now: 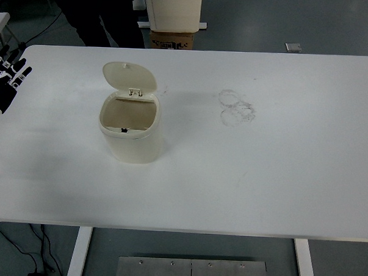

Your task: Open trash bin

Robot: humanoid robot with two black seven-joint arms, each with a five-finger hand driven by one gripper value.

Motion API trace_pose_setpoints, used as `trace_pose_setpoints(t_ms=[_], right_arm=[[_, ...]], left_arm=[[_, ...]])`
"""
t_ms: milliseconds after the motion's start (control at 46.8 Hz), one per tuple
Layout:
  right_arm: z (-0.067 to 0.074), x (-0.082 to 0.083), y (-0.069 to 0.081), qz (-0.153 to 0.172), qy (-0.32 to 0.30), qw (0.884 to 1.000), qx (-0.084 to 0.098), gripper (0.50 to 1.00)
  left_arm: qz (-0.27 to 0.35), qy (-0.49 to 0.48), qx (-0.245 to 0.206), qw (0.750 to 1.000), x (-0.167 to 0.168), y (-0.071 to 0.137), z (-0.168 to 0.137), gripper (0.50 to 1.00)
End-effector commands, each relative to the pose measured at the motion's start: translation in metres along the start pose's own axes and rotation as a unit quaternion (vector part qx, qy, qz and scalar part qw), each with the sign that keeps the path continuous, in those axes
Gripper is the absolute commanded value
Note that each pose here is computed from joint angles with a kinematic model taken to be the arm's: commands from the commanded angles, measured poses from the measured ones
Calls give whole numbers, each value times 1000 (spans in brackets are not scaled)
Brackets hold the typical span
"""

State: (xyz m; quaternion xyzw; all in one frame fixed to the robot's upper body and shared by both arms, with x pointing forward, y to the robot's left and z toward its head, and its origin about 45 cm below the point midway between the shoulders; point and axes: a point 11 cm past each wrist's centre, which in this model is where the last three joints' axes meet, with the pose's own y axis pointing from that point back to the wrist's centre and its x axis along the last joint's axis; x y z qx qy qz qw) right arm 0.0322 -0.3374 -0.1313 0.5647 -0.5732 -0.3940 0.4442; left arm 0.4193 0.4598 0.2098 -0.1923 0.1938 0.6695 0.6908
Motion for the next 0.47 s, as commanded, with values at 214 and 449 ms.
trace_pose_setpoints(t_ms=[214,449], right_arm=[[0,0,0,-1,3,1000,-1,991],[9,-1,2,-1,-3,1000,-6,991]], left_arm=[[2,-4,-2,1000,3,1,5,1000],[1,-6,-4,1000,3,1,7,1000]])
